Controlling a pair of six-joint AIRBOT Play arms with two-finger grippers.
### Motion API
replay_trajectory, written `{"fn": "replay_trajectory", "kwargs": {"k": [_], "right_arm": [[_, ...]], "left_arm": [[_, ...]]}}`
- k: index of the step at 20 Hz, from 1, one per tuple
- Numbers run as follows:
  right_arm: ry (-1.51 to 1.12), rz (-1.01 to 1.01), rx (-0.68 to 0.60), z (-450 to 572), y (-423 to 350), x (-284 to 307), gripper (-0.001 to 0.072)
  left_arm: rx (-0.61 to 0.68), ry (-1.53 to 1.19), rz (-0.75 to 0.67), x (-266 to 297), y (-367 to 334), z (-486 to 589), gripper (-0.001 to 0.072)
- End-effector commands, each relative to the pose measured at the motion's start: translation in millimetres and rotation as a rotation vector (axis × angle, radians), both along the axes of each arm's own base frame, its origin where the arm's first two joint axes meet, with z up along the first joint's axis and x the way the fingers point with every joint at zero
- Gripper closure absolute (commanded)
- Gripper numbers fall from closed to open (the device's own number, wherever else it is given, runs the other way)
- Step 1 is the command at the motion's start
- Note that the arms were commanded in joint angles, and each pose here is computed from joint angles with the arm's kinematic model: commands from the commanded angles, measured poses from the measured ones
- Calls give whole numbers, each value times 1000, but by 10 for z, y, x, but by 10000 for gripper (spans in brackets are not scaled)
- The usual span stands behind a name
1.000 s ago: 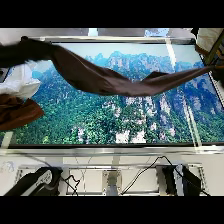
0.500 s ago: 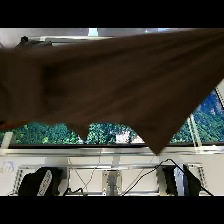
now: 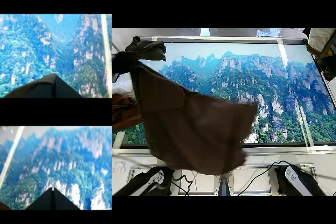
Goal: Fold the shirts.
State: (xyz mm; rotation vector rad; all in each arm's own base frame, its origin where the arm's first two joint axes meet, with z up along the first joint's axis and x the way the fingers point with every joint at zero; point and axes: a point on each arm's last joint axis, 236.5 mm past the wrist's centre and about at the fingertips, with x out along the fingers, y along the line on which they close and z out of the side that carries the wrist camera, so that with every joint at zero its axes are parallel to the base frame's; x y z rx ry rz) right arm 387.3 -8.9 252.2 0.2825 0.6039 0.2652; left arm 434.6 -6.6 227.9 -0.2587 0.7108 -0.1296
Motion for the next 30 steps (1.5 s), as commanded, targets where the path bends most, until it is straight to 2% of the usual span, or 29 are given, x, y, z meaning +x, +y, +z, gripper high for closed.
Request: {"fn": "replay_trajectory", "kwargs": {"k": [1,4,8,10,11,12,13,14,19,21,26,30], "right_arm": [[205,25,3,-1126,239,564,692],[358,65,52,-1819,392,734,690],[421,85,59,-2172,511,808,689],[472,131,62,-2280,670,679,686],[530,170,70,-2411,805,521,660],[584,201,79,-2570,944,361,527],[642,231,109,-2757,1136,172,361],[682,251,144,-2915,1324,13,325],[837,350,249,-3441,2072,-759,309],[822,385,323,-3440,2345,-849,305],[846,425,389,-3572,2658,-931,305],[816,410,368,-3612,2621,-856,309]], "left_arm": [[-120,98,15,669,-112,-851,695],[-117,218,32,871,-36,-1569,694],[-119,129,131,1250,167,-1755,694],[-119,119,136,1270,177,-1732,694],[-115,124,130,1260,172,-1724,693],[-114,130,123,1251,160,-1709,694],[-117,138,117,1237,145,-1697,693],[-117,152,107,1211,124,-1690,693],[-109,226,51,1056,32,-1714,693],[-111,241,45,1027,18,-1732,693],[-113,285,26,935,-21,-1781,693],[-114,293,23,919,-28,-1791,693]]}}
